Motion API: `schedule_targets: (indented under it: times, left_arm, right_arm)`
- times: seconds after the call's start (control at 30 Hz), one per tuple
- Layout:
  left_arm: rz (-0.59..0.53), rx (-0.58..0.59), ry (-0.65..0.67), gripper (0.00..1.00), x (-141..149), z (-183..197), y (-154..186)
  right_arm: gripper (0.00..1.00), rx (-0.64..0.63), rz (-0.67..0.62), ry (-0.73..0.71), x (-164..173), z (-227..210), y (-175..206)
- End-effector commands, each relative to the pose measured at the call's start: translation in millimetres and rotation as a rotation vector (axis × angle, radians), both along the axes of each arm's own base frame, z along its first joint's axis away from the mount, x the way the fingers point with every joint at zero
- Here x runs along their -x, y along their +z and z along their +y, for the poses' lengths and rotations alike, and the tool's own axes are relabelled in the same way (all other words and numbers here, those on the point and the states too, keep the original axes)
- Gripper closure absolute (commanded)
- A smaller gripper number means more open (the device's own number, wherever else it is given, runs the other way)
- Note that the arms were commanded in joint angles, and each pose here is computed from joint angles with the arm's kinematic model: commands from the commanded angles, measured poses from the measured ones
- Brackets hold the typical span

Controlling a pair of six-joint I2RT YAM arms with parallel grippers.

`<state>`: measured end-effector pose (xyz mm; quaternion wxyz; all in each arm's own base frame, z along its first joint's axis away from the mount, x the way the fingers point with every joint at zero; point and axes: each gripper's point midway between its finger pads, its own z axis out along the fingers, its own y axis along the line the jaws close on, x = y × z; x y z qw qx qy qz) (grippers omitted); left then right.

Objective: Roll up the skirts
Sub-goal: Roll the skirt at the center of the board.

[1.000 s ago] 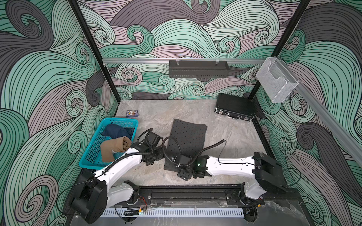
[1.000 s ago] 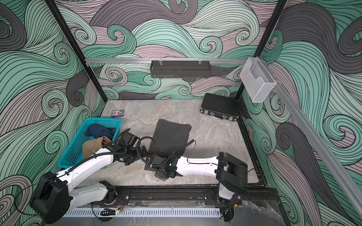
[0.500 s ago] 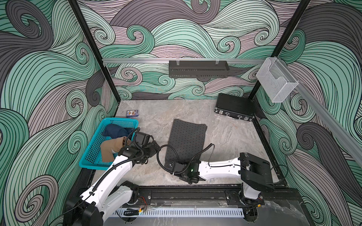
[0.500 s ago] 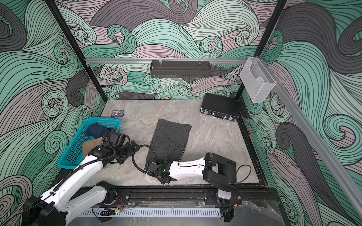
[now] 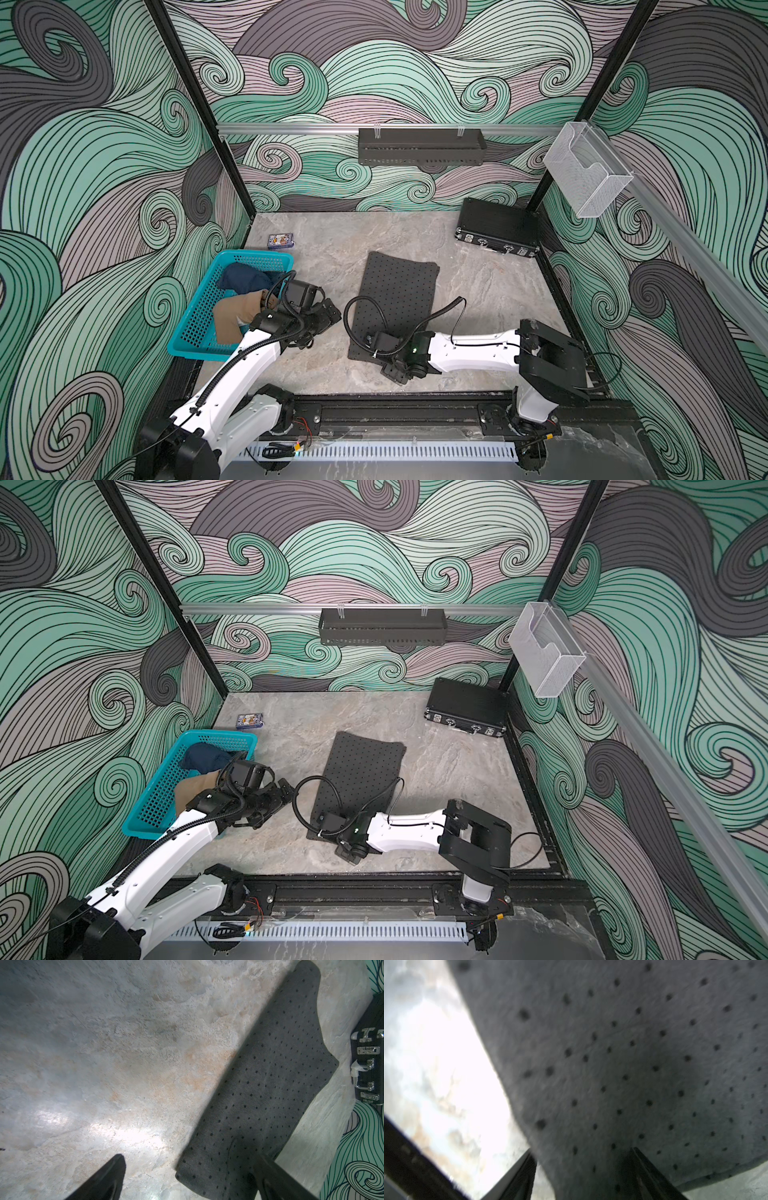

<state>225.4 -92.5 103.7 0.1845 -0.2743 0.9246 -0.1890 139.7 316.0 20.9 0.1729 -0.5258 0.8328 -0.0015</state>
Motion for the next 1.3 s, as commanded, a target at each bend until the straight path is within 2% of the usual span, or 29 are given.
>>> schedule_targets:
  times: [0.0,0.13,0.2,0.3,0.43,0.6,0.67,0.83,0.97,1.07,1.17,1.27]
  left_arm:
    - [0.005,-0.007,-0.008,0.03,4,3,1]
    - [0.011,0.013,-0.024,0.03,2,-1,1]
    - [0.016,0.020,-0.031,0.03,2,-2,2]
    - [0.014,0.028,-0.018,0.03,2,0,1]
    - [-0.004,0.031,0.030,0.03,1,9,4]
    - [0.011,-0.003,0.074,0.03,1,22,7]
    - [-0.001,-0.002,0.058,0.03,0,20,9]
    - [-0.002,0.050,-0.030,0.04,1,5,16]
    - [0.074,0.042,-0.090,0.05,10,1,18]
    - [0.147,0.057,-0.121,0.07,17,-7,12]
    - [0.192,0.084,-0.129,0.07,26,-17,6]
    - [0.185,0.181,-0.130,0.07,31,-40,0]
  right_arm:
    - [0.26,0.069,0.059,-0.001,9,-16,-12]
    - [0.25,0.081,0.094,-0.011,14,-18,-19]
    - [0.29,0.116,0.078,-0.030,9,-23,-26]
    - [0.48,0.172,0.032,-0.063,-2,-29,-35]
    - [0.75,0.167,-0.007,-0.094,-11,-26,-43]
    - [1.00,0.070,0.102,-0.125,0,-7,-42]
    - [1.00,-0.001,0.204,-0.160,9,5,-35]
    - [1.00,-0.275,0.578,-0.312,20,39,12]
    - [1.00,-0.416,0.816,-0.435,8,53,38]
    - [1.00,-0.564,0.993,-0.545,-14,63,49]
    - [1.00,-0.610,1.037,-0.610,-33,59,49]
    - [1.00,-0.644,1.082,-0.638,-44,62,48]
